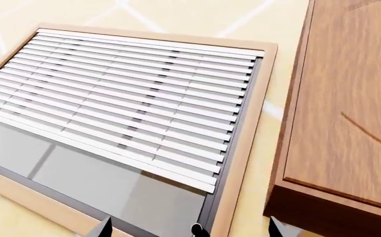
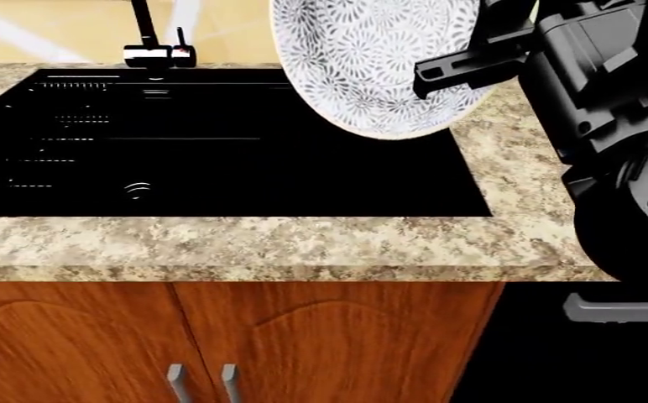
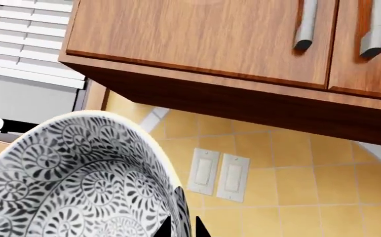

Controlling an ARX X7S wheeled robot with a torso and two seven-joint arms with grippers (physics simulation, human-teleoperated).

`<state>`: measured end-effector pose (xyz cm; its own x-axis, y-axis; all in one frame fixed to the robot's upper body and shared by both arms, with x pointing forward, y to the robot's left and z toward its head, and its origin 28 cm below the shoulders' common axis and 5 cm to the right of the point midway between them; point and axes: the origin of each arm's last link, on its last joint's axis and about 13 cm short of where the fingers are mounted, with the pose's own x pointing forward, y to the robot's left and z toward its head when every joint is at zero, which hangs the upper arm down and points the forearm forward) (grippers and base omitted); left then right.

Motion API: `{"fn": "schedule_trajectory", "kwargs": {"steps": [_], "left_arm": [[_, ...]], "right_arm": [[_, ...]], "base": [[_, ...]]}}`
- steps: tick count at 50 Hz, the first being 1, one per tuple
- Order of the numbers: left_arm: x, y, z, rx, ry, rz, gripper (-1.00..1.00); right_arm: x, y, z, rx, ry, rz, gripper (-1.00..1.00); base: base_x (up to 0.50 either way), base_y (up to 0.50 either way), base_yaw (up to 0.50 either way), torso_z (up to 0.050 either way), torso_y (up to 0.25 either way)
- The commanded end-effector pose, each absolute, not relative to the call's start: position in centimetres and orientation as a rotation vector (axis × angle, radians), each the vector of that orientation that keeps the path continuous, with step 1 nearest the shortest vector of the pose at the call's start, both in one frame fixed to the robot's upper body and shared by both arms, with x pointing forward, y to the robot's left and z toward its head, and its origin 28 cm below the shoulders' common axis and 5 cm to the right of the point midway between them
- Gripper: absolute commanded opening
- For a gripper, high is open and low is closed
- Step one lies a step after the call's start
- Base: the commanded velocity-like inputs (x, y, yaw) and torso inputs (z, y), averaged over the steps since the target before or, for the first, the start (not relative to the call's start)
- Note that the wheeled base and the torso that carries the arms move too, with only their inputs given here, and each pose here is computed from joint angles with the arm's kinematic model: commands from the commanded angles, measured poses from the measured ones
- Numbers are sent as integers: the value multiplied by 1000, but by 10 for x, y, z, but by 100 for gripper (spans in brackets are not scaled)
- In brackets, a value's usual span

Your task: Place the two vegetables and bowl onto the tray for setting up a vegetable dip station.

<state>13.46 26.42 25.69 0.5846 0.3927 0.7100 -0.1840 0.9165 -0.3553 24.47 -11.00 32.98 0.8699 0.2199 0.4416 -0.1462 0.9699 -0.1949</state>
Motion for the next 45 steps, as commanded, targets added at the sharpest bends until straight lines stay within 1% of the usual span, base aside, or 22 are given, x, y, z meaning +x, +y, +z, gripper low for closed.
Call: {"fn": "schedule_trajectory", "kwargs": {"steps": [1, 19, 45], "left_arm": [[134, 264, 257, -255, -887, 340, 100], [135, 264, 257, -255, -886, 340, 100], [136, 264, 256, -254, -885, 338, 100]], "right_arm": [[245, -111, 331, -169, -520, 151, -100], [249, -109, 329, -180, -510, 124, -100], [256, -102, 326, -186, -495, 147, -100]], "base": [[0, 500, 0, 0, 0], [0, 500, 0, 0, 1], [0, 500, 0, 0, 0]]}}
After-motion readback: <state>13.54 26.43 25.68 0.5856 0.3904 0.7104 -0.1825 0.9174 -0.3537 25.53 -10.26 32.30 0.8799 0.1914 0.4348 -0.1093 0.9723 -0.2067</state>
